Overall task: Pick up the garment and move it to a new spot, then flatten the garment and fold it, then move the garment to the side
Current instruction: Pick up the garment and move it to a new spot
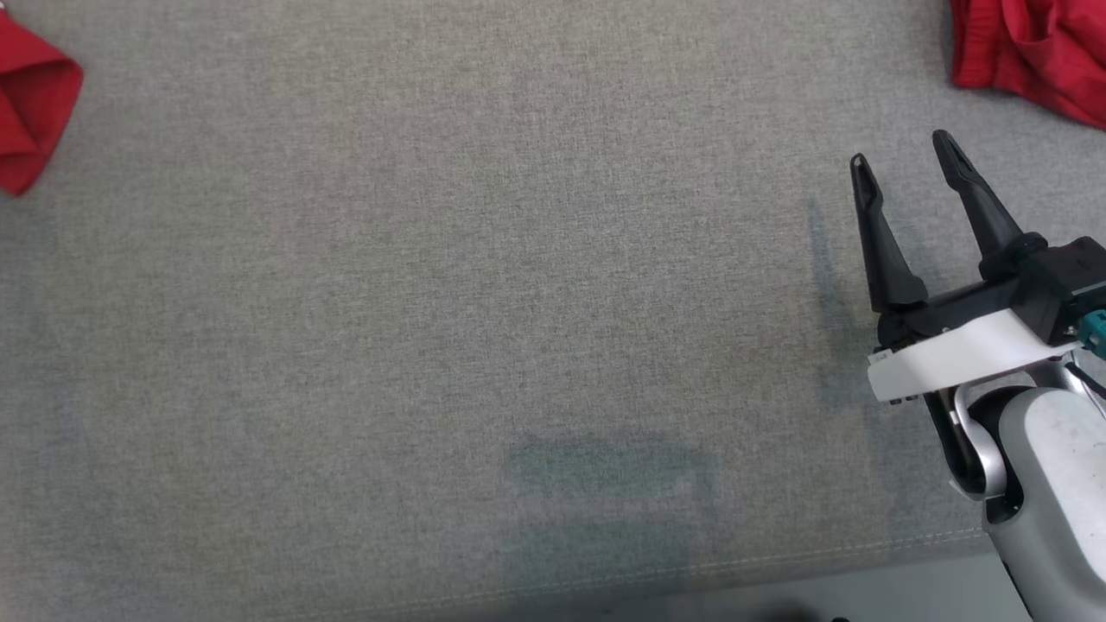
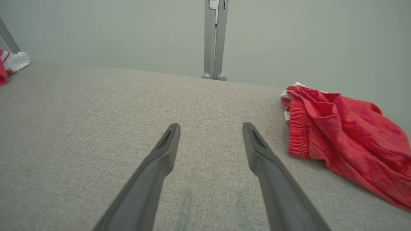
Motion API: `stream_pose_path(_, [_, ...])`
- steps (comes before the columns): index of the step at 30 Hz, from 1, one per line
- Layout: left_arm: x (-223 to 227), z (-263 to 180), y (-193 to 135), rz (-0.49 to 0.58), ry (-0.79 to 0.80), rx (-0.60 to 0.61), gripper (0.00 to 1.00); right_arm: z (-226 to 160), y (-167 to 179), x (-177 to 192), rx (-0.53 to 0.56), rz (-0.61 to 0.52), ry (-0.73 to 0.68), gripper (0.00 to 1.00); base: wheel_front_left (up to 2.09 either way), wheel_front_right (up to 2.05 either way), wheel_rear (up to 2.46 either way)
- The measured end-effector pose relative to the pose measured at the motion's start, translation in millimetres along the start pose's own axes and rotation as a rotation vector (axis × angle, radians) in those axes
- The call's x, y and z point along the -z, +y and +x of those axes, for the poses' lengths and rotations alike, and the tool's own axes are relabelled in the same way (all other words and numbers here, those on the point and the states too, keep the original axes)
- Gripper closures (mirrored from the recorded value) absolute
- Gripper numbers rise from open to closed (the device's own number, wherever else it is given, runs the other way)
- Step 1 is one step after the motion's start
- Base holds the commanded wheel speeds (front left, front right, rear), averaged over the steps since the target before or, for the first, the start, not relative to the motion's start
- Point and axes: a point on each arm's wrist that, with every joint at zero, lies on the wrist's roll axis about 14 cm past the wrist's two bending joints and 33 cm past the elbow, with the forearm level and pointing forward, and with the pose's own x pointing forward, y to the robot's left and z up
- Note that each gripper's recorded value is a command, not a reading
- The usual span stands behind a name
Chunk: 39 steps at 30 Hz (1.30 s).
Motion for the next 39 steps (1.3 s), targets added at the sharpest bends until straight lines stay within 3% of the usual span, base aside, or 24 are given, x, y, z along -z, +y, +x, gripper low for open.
stream_pose_path(6, [50.4,18.9,16.6,0.028,0.094,-0.063,0.0,5.9,-11.4,22.8,0.027,-0.009,0.05,0.0,0.0,0.0,0.0])
stream_pose_path(8, [76.2,21.8,42.7,0.041,0.135,-0.141,0.0,7.5,-13.7,35.5,0.03,-0.008,0.08,0.0,0.0,0.0,0.0])
stream_pose_path(14, [97.3,16.8,60.8,0.075,0.196,-0.193,0.0,13.0,-10.4,36.3,0.019,-0.007,0.075,0.0,0.0,0.0,0.0])
stream_pose_path(15, [100.4,15.9,60.9,0.074,0.205,-0.195,0.22,13.7,-9.7,35.6,0.017,-0.006,0.072,0.0,0.0,0.0,0.0])
stream_pose_path(16, [103.2,15.3,59.6,0.071,0.213,-0.193,0.62,13.9,-9.0,35.5,0.015,-0.006,0.071,0.0,0.0,0.0,0.0])
stream_pose_path(17, [105.3,15.1,57.3,0.069,0.217,-0.189,0.62,13.8,-8.5,35.8,0.014,-0.006,0.072,0.0,0.0,0.0,0.0])
stream_pose_path(19, [109.1,15.3,49.7,0.063,0.224,-0.174,1.0,13.7,-7.9,36.2,0.012,-0.005,0.074,0.0,0.0,0.0,0.0])
stream_pose_path(24, [107.2,17.0,33.0,0.051,0.19,-0.142,1.0,11.7,-10.1,36.8,0.018,-0.013,0.078,0.0,0.0,0.0,0.0])
stream_pose_path(30, [74.8,20.0,12.2,0.038,0.075,-0.086,1.0,10.2,-11.5,27.5,0.029,-0.016,0.048,0.0,0.0,0.0,0.0])
stream_pose_path(39, [0.7,0.2,-85.1,-0.059,-0.162,0.224,1.0,8.9,-16.0,-5.6,0.049,-0.03,-0.049,0.0,0.0,0.0,0.0])
